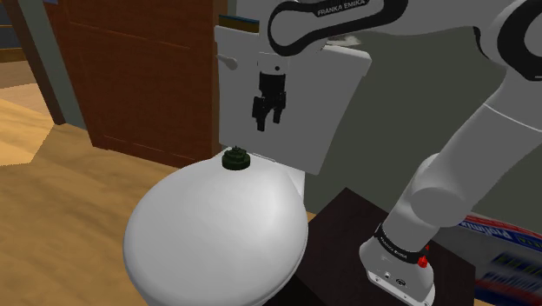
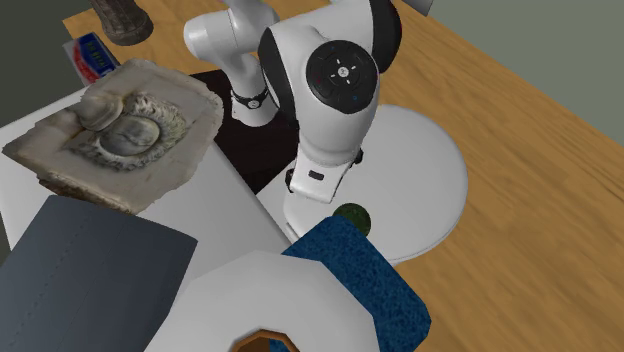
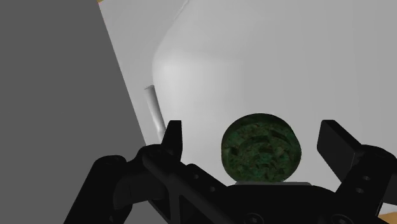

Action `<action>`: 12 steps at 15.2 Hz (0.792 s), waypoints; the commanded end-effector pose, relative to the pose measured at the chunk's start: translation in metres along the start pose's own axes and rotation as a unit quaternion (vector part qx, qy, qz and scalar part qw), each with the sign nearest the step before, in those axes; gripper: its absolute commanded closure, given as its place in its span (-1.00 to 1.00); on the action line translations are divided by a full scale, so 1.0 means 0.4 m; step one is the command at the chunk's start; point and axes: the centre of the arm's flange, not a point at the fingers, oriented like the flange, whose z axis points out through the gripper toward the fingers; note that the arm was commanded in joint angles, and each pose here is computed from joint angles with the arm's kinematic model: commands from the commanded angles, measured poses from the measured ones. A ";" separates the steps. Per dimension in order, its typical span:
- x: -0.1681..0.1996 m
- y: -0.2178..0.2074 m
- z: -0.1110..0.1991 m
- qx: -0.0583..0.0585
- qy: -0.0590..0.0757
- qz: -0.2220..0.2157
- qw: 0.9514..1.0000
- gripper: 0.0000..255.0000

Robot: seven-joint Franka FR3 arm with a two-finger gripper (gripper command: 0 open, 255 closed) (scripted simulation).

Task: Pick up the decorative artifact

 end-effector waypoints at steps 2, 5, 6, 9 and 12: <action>0.094 -0.025 0.044 0.005 -0.007 -0.010 1.000 -1.00; 0.181 -0.055 0.091 0.010 -0.014 -0.019 1.000 -1.00; 0.210 -0.066 0.106 0.011 -0.017 -0.022 1.000 -1.00; 0.268 -0.087 0.151 0.014 -0.021 -0.029 0.999 -1.00; 0.272 -0.085 0.190 0.014 -0.021 -0.029 0.999 -1.00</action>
